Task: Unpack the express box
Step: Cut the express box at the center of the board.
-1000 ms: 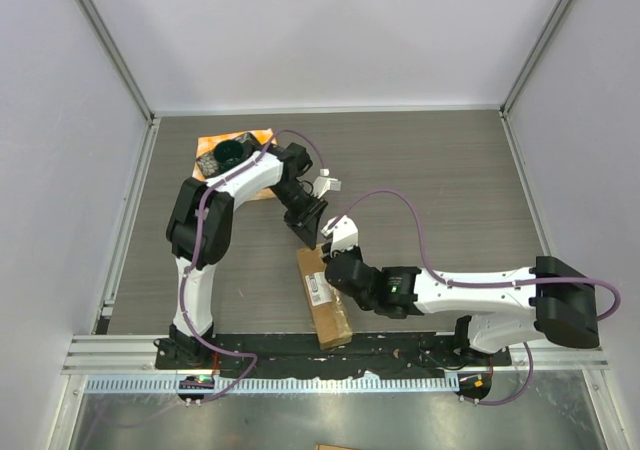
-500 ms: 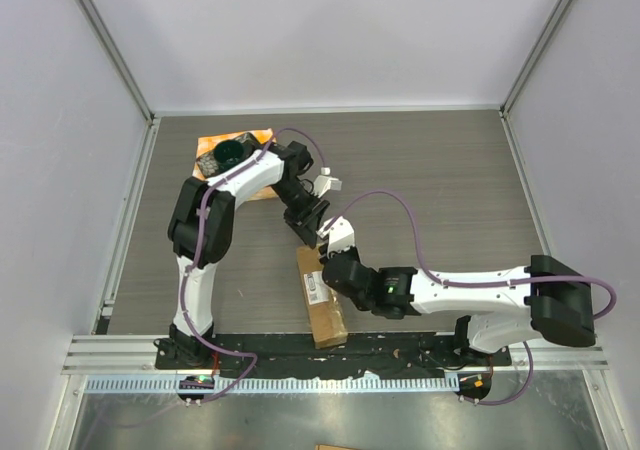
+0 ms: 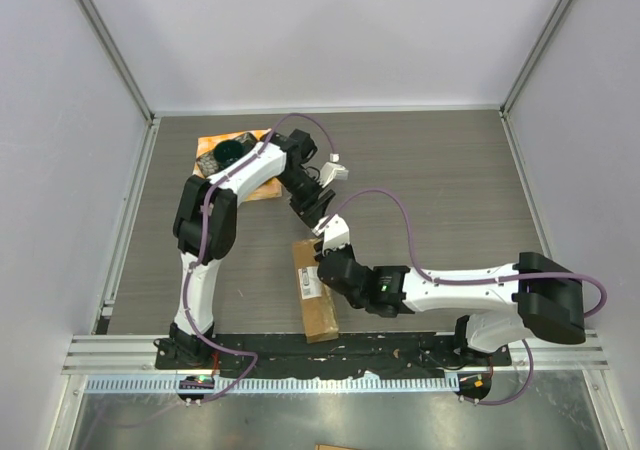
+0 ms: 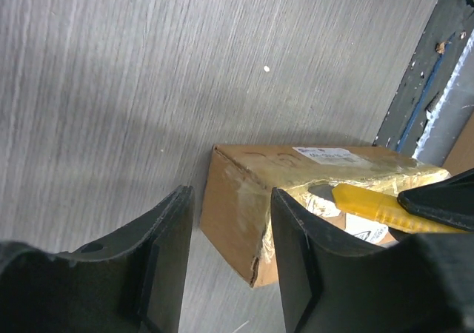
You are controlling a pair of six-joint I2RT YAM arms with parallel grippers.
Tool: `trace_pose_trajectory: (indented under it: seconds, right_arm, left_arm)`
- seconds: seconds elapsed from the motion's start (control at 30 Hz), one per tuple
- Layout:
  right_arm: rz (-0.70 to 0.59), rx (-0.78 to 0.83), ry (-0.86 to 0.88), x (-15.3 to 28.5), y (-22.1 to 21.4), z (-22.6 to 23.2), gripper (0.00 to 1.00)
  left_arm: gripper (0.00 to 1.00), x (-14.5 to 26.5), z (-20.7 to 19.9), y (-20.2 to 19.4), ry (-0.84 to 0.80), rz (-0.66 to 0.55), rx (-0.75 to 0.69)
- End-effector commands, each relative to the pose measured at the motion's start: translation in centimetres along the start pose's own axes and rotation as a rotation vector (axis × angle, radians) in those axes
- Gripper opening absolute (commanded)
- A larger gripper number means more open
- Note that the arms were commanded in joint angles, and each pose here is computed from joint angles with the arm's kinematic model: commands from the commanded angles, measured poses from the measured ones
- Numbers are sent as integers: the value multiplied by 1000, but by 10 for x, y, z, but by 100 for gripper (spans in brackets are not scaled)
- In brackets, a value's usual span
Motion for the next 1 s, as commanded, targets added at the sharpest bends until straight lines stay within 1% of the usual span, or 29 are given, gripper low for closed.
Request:
trace_pose_trajectory:
  seconds: [0.0, 0.07, 0.17, 0.27, 0.47, 0.53, 0.57, 0.6, 0.67, 0.73, 0.77, 0.9, 0.93, 0.97]
  right_arm:
    - [305, 165, 67, 7, -90, -8, 1]
    - [304, 166, 68, 6, -89, -9, 1]
    - [304, 172, 62, 4, -89, -12, 1]
    - [302, 177, 65, 4, -88, -13, 1]
    - [309, 193, 63, 3, -89, -17, 1]
    - [307, 192, 62, 2, -88, -18, 1]
    - [306, 195, 62, 2, -88, -18, 1]
    - [305, 196, 61, 2, -87, -18, 1]
    - [304, 195, 63, 2, -87, -18, 1]
    - [302, 191, 70, 3, -85, -17, 1]
    - [301, 194, 72, 3, -85, -16, 1]
    - [305, 205, 77, 3, -85, -16, 1]
    - [306, 204, 79, 3, -85, -16, 1]
    - [308, 205, 81, 3, -85, -15, 1]
  left_arm:
    - [51, 2, -2, 16, -24, -59, -83]
    - [51, -3, -3, 13, -44, -45, -91]
    - [46, -10, -3, -2, -83, 10, -85]
    - [41, -12, -4, -16, -88, 49, -80]
    - [39, -5, -1, -25, -73, 56, -58]
    - [35, -5, 0, -26, -71, 58, -53]
    - [30, -7, 2, -29, -71, 67, -46]
    - [27, -7, 2, -30, -69, 73, -40]
    - [25, -9, 4, -34, -68, 87, -27]
    - [29, -7, 6, -36, -61, 81, -16]
    - [37, -4, 8, -34, -48, 70, -20]
    - [47, 14, 17, -28, -14, 24, 10]
    - [52, 21, 19, -23, -4, 6, 14]
    - [62, 25, 18, -23, -7, 1, 24]
Point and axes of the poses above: each gripper's point midway between its finger pads, its own x axis back along the fingers, its own z axis along the line the jaws close on, y = z × x, the point moved 3 cm from there along x, back along the fingers, and after that the axes turned 4 degrees about x, right-handed, at the moved point
